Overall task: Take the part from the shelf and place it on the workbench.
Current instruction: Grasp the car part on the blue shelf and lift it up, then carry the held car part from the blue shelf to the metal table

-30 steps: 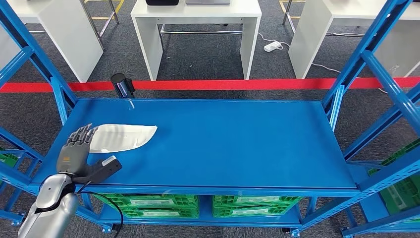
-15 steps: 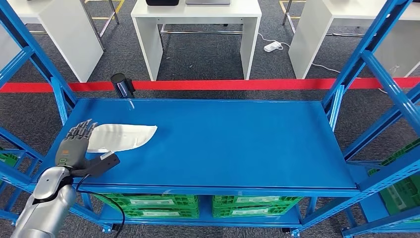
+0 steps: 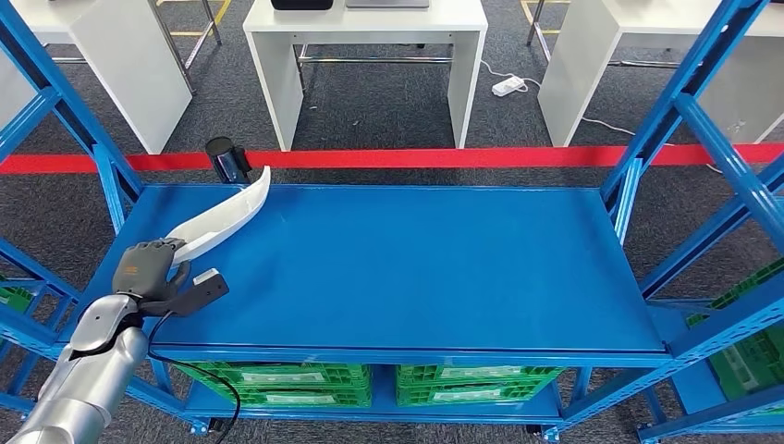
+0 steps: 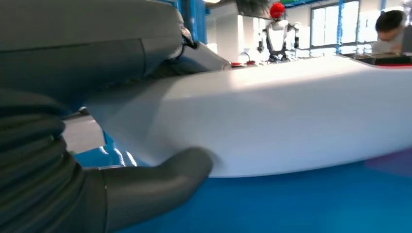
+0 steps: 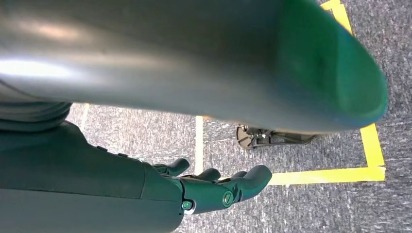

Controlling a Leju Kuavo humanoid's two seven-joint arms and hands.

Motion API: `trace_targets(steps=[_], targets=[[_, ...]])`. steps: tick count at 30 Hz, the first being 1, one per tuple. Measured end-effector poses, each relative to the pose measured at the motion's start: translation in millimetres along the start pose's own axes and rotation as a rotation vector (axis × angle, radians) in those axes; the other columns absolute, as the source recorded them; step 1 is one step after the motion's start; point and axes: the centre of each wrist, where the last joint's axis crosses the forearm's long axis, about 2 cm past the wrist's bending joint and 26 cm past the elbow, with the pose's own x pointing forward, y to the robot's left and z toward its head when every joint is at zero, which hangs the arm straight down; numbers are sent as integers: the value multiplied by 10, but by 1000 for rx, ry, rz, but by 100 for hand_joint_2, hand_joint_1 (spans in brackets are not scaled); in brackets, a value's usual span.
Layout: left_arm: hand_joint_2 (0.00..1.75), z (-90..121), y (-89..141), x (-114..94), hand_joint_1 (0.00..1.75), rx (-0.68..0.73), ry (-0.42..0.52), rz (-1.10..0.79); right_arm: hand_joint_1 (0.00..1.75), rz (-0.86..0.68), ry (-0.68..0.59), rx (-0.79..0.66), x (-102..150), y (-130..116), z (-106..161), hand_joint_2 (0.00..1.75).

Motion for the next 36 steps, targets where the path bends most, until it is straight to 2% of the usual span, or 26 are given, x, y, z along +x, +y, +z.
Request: trace_targets(steps=[16, 22, 27, 32, 36], targets=[[175, 44, -12, 24, 175, 11, -14, -19, 0, 18, -1, 1, 2, 0, 0, 0], [175, 83, 13, 136, 175, 80, -94, 130, 0, 26, -5, 1, 4, 0, 0, 0], [175, 179, 162, 549, 175, 201, -258, 459, 0, 28, -17, 1, 5, 0, 0, 0], [175, 323, 419, 1177, 175, 323, -522, 880, 0, 35, -18, 1, 9, -3, -1, 0], [175, 468, 543, 1619, 175, 334, -723, 1317, 0, 44, -25, 2, 10, -4, -1, 0]])
